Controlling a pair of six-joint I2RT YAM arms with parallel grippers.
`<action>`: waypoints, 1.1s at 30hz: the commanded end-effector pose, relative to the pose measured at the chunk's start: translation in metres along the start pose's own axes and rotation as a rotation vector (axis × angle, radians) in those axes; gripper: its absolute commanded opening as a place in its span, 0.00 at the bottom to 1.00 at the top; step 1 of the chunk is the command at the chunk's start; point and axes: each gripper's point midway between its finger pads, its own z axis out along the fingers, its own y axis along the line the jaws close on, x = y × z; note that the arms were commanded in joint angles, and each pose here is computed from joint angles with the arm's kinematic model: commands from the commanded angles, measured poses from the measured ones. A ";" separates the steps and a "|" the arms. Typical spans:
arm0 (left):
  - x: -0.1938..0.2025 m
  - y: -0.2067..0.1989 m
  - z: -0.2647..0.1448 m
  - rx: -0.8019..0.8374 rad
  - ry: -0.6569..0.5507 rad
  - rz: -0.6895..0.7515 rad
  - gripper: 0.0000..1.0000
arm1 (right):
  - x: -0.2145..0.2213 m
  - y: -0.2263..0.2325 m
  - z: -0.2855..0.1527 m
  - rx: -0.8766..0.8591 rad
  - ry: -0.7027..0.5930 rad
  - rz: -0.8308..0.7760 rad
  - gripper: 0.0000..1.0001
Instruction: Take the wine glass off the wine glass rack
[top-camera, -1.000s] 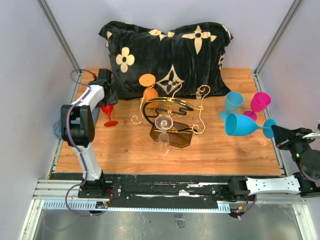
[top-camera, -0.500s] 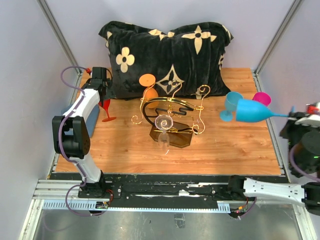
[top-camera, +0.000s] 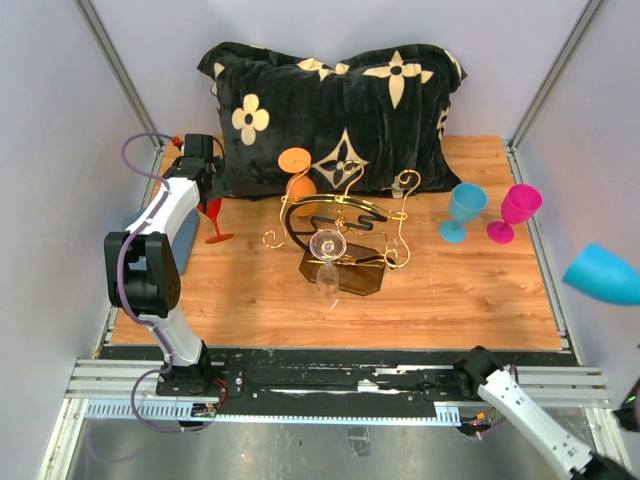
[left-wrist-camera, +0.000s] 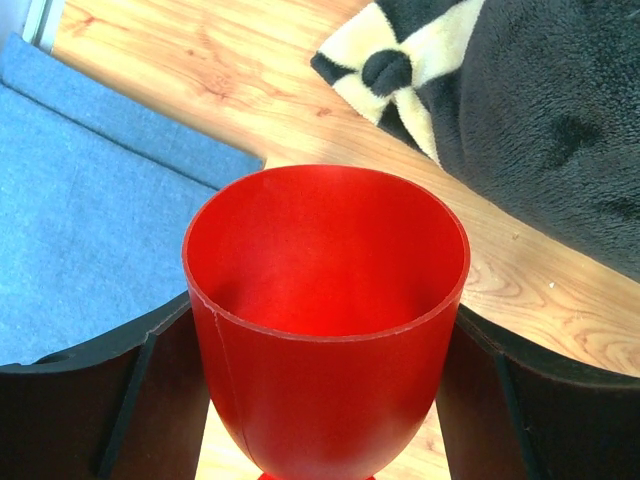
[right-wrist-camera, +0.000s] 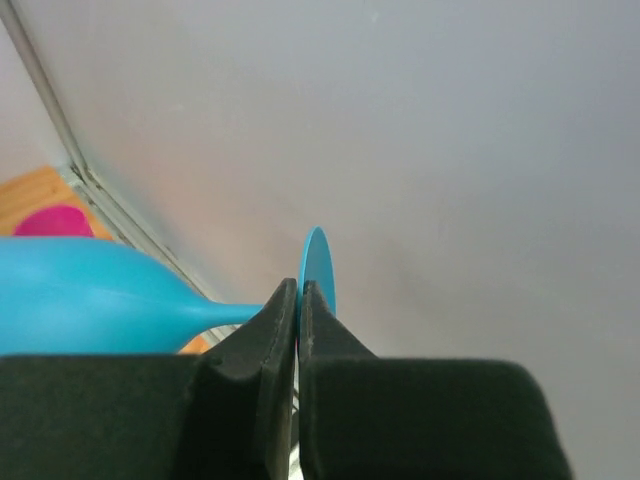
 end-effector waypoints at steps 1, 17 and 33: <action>-0.009 -0.003 -0.002 0.021 -0.024 -0.027 0.56 | 0.008 0.028 -0.008 -0.069 -0.121 -0.027 0.01; -0.008 -0.005 -0.009 0.048 -0.029 -0.027 0.57 | 0.147 0.133 0.044 -0.657 0.174 0.492 0.01; 0.000 -0.006 -0.010 0.068 -0.016 -0.027 0.57 | 0.122 0.170 0.060 -0.815 0.211 0.617 0.01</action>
